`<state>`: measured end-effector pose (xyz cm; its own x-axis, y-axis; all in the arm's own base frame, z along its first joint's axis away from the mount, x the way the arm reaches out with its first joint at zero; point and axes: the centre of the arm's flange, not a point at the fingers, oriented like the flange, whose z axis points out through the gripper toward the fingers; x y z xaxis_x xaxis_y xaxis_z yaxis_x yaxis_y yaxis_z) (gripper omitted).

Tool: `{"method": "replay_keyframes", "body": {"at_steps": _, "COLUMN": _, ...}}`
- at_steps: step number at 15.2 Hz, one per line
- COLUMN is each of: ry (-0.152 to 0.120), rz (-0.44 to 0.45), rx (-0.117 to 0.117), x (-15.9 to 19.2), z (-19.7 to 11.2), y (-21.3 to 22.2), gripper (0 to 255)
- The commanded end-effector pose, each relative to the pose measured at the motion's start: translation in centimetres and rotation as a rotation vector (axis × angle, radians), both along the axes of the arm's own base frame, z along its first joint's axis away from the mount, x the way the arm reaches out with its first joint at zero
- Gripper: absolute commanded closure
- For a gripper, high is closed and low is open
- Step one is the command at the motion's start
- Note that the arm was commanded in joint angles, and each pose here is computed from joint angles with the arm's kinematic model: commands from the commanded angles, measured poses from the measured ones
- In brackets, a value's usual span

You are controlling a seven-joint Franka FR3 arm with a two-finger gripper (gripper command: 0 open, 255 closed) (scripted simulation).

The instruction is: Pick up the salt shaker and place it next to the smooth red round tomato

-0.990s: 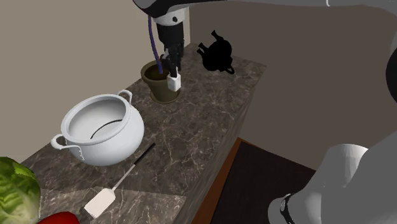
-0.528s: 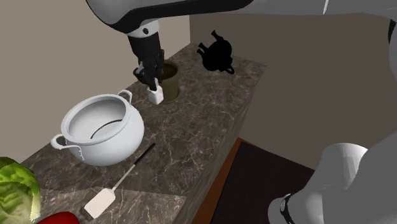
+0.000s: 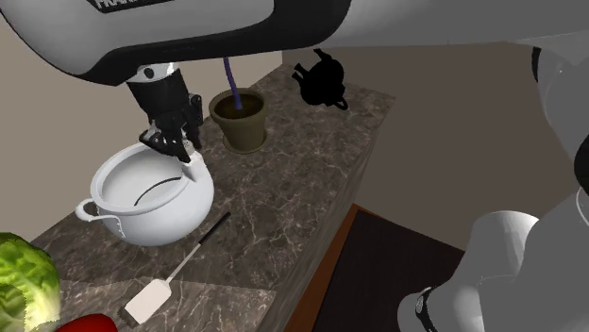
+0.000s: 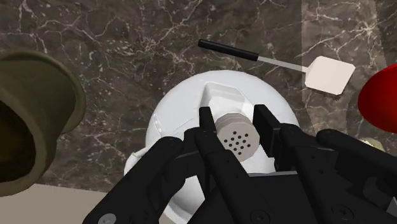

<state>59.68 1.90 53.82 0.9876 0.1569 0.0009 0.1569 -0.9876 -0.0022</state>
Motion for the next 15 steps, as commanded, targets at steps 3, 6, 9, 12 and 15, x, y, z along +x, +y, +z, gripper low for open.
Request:
{"method": "replay_keyframes", "body": {"at_steps": 3, "ry": 0.000, "rz": -0.001, "rx": 0.000, "x": 1.3, "z": 0.2, "y": 5.2, "gripper": 255}}
{"method": "replay_keyframes", "body": {"at_steps": 6, "ry": 0.000, "rz": -0.001, "rx": 0.000, "x": 2.3, "z": 0.2, "y": 9.1, "gripper": 255}}
{"method": "replay_keyframes", "body": {"at_steps": 9, "ry": 0.000, "rz": -0.001, "rx": 0.000, "x": 3.2, "z": 0.2, "y": 12.9, "gripper": 255}}
{"method": "replay_keyframes", "body": {"at_steps": 12, "ry": 0.000, "rz": -0.001, "rx": 0.000, "x": 4.1, "z": 0.2, "y": 16.8, "gripper": 255}}
{"method": "replay_keyframes", "body": {"at_steps": 15, "ry": 0.000, "rz": -0.001, "rx": 0.000, "x": 5.1, "z": 0.2, "y": 20.6, "gripper": 255}}
